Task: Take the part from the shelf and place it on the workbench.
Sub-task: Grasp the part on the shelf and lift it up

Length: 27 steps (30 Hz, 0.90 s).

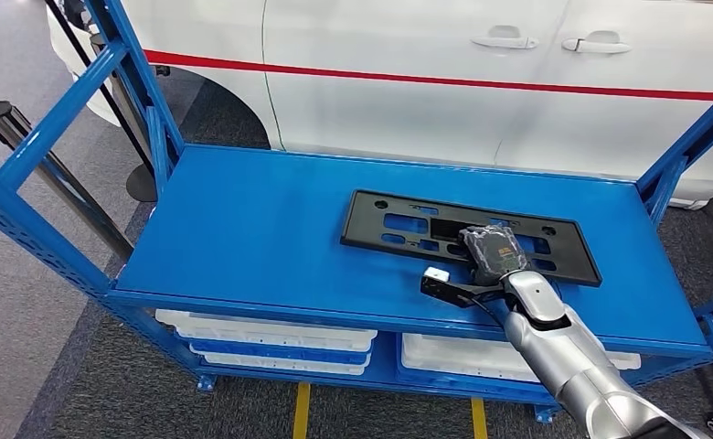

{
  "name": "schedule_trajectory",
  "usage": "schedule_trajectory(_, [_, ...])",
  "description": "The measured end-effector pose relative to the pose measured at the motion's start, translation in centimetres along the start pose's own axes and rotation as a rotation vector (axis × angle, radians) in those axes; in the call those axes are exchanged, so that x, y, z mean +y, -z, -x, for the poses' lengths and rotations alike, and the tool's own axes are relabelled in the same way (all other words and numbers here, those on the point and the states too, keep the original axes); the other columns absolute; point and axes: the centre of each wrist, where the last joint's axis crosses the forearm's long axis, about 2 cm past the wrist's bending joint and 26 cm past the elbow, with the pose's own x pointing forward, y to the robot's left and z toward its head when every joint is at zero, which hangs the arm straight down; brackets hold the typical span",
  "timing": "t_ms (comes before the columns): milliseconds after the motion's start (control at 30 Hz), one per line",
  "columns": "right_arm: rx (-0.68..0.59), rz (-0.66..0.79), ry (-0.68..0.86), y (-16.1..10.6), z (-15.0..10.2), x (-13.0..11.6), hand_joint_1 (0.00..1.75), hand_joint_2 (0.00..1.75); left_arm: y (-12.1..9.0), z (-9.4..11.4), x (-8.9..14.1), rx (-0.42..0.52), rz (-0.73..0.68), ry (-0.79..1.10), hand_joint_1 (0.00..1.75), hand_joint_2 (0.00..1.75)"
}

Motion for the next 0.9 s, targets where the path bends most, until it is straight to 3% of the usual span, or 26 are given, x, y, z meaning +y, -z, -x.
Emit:
schedule_trajectory(300, [-0.016,0.021,0.009,-0.4,-0.2,0.1,1.75,1.75,-0.1,-0.1,0.2,-0.01,-0.034,0.005,0.0,0.0])
schedule_trajectory(633, [-0.092,0.165,-0.074,-1.6,-1.5,-0.9,1.75,1.75,-0.1,-0.2,0.3,-0.017,-0.047,-0.008,0.0,0.0])
schedule_trajectory(900, [-0.189,0.31,-0.086,-2.1,-2.8,-3.6,1.75,1.75,-0.2,-0.5,0.6,-0.006,-0.055,-0.004,0.0,0.0])
